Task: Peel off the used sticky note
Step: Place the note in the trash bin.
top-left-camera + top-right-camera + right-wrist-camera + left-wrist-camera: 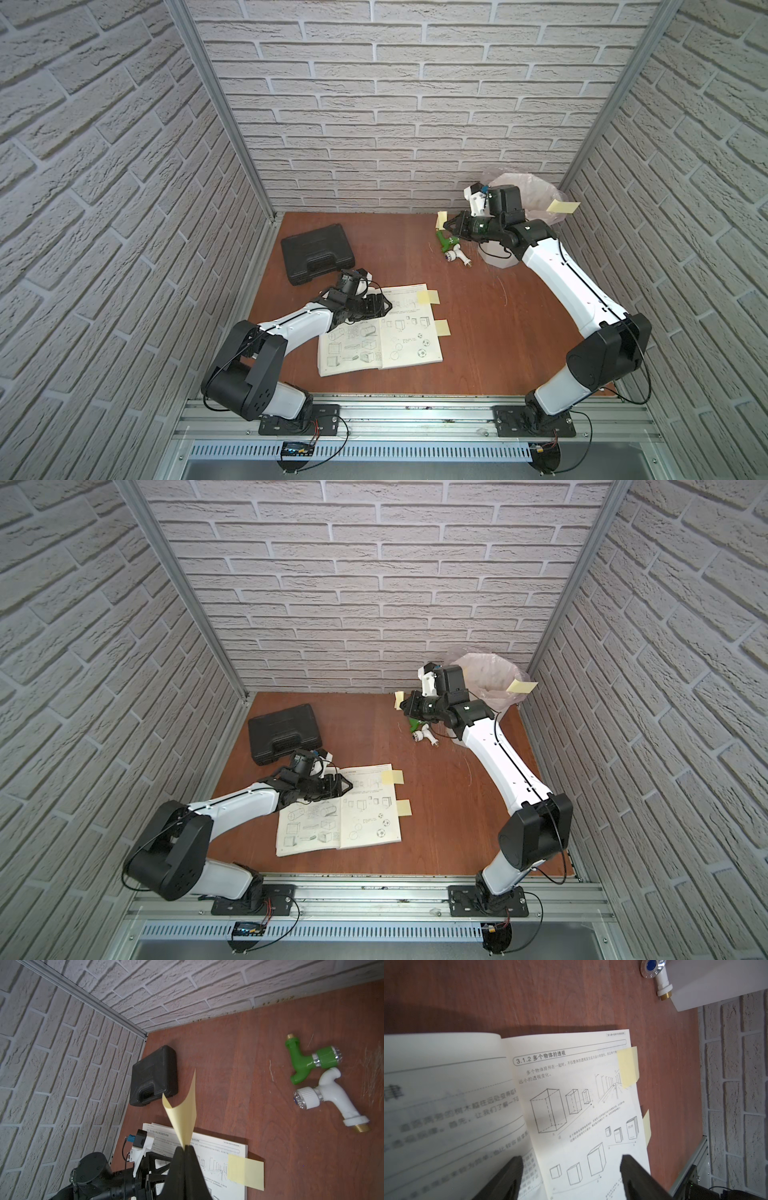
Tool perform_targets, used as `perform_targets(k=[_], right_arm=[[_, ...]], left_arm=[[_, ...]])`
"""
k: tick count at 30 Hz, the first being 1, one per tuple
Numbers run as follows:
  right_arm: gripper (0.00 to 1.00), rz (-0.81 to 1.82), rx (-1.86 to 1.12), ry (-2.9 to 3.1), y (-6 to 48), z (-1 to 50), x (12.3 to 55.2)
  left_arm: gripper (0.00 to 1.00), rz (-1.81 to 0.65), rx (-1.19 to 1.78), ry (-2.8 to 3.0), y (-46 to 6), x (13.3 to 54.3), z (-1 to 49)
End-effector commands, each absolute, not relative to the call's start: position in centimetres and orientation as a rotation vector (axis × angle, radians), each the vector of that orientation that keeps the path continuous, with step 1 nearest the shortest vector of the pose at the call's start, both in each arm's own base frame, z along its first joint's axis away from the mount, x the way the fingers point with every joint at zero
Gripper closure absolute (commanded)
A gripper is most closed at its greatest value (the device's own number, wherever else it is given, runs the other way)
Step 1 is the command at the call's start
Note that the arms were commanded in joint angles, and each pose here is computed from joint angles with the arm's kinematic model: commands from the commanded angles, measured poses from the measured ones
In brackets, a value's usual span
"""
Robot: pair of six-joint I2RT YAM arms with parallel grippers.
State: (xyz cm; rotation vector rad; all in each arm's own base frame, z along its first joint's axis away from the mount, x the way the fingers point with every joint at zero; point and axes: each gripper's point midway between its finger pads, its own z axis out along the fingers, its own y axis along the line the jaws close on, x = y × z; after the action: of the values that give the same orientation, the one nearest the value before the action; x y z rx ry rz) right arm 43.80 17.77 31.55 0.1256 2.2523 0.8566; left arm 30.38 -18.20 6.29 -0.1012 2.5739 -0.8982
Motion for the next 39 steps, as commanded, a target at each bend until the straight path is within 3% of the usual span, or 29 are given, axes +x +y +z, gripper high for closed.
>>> perform_targets(k=[1,9,18,33,39], right_arm=[[0.97,0.847,0.132,2.170,16.0,35.2,43.9],[0.97,0.792,0.352,2.071,7.4,37.8,47.4],[0.97,0.734,0.555,2.017,-1.7,37.5,49.9],[0.97,0.598,0.603,2.119,-4.6,34.9,52.1],[0.92,0.511,0.632,2.156,-5.9,33.8,52.6]], left_arm=[[0.22,-0.927,-0.087,2.565,-18.6,30.5,5.6],[0.23,-0.944,-0.064,2.569,-19.6,30.5,5.1],[0.23,-0.942,-0.021,2.572,-20.5,30.6,5.7],[0.23,-0.943,0.009,2.569,-21.1,30.4,6.1],[0.22,-0.933,0.006,2.574,-20.8,30.1,5.8]])
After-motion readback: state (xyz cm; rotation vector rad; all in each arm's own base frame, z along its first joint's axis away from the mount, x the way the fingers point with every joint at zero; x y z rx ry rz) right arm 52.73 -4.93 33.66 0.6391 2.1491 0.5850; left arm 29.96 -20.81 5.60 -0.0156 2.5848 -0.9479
